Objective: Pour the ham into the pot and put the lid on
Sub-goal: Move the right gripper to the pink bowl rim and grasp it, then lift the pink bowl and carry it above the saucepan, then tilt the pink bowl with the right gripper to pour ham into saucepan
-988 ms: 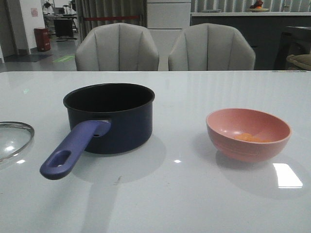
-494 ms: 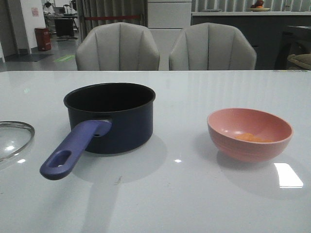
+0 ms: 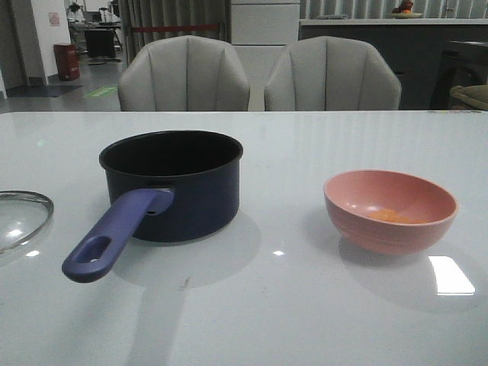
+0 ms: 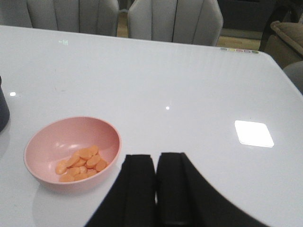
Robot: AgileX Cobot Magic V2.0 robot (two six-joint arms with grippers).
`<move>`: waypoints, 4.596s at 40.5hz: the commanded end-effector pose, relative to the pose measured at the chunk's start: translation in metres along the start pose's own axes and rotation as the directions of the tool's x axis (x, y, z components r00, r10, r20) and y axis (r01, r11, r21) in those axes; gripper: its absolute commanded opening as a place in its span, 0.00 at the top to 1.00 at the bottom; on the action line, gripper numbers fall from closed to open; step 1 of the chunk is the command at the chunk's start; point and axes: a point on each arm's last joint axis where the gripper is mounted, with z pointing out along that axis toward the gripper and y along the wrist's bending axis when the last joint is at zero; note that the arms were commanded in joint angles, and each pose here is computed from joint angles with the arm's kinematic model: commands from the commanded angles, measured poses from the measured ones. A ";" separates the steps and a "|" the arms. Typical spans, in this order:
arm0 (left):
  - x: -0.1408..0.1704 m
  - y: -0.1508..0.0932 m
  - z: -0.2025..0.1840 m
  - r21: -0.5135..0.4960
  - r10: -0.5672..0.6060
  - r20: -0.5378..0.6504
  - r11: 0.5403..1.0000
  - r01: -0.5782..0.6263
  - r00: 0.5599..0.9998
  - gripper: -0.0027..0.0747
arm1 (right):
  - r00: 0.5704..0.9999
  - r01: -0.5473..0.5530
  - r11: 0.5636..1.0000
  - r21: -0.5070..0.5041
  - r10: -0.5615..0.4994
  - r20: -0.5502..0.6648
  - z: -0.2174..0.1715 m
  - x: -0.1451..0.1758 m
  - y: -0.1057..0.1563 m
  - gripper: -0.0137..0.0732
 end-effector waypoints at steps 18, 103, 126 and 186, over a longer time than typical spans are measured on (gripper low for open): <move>-0.017 0.000 -0.002 0.006 -0.013 0.105 1.000 0.013 0.994 0.14 | 0.993 -0.107 0.994 0.000 0.107 -0.045 0.046 -0.031 0.000 0.29; -0.016 0.000 -0.001 0.006 -0.013 0.101 1.000 0.013 0.995 0.14 | 0.882 -0.313 0.892 -0.325 0.146 -0.448 0.286 -0.145 0.110 0.69; -0.016 0.000 -0.001 0.006 -0.013 0.101 1.000 0.013 0.995 0.14 | 0.956 0.250 0.876 -0.412 -0.157 0.246 0.273 -0.158 0.212 0.69; -0.016 0.000 -0.001 0.006 -0.013 0.101 1.000 0.013 0.995 0.14 | 0.268 0.860 0.401 0.317 -0.882 0.388 0.263 -0.113 0.265 0.69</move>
